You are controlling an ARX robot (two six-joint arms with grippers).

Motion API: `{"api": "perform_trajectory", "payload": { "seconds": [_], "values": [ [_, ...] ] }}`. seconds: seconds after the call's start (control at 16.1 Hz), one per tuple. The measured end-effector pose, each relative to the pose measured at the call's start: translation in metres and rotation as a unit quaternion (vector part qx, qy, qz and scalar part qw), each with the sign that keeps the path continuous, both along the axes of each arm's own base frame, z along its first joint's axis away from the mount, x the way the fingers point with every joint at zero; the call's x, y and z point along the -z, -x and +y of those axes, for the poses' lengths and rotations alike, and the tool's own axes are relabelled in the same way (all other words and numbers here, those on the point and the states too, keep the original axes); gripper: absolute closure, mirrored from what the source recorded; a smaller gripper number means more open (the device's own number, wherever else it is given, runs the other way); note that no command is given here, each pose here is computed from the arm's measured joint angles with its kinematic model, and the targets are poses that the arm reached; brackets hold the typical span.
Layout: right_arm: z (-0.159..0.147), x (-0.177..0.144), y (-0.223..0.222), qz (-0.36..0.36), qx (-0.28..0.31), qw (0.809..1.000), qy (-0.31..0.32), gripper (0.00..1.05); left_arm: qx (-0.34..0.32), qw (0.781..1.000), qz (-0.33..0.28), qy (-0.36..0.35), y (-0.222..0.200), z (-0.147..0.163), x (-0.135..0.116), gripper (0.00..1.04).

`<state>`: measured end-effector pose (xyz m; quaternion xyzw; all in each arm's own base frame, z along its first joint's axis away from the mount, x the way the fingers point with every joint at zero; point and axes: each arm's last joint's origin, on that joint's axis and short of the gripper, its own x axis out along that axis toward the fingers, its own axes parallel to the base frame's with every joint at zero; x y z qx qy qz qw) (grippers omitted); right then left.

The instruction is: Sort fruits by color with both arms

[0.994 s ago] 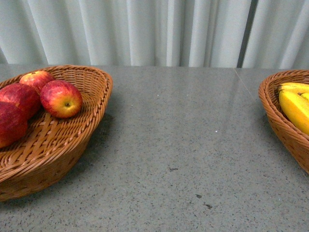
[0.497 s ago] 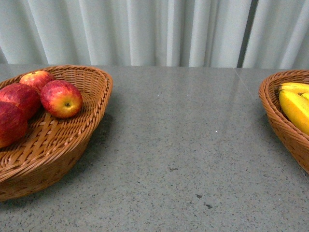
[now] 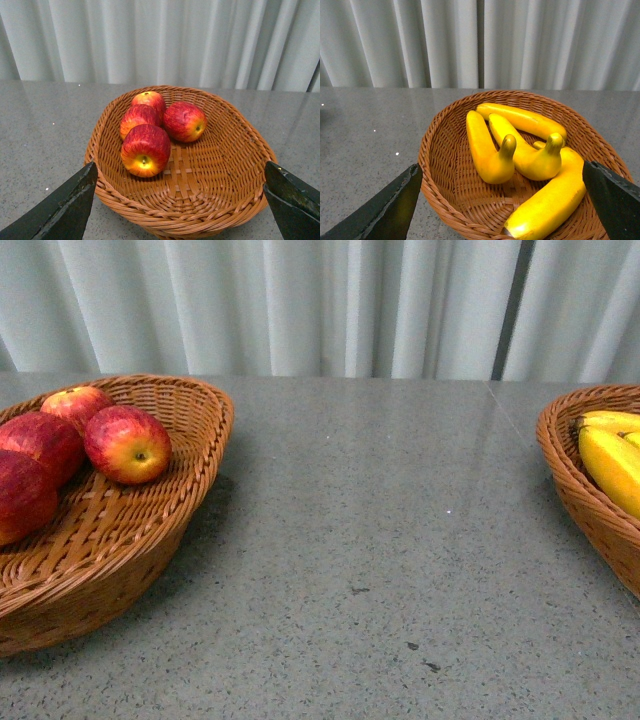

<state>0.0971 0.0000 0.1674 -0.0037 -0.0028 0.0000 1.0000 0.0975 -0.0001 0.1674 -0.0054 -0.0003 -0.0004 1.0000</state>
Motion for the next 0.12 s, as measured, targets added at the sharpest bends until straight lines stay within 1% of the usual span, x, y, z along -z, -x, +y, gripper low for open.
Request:
{"api": "perform_trajectory", "payload": {
  "seconds": [0.12],
  "values": [
    [0.0, 0.0, 0.0, 0.0, 0.0, 1.0, 0.0, 0.07, 0.0, 1.0, 0.0, 0.0, 0.0, 0.0, 0.0, 0.07]
  ]
}}
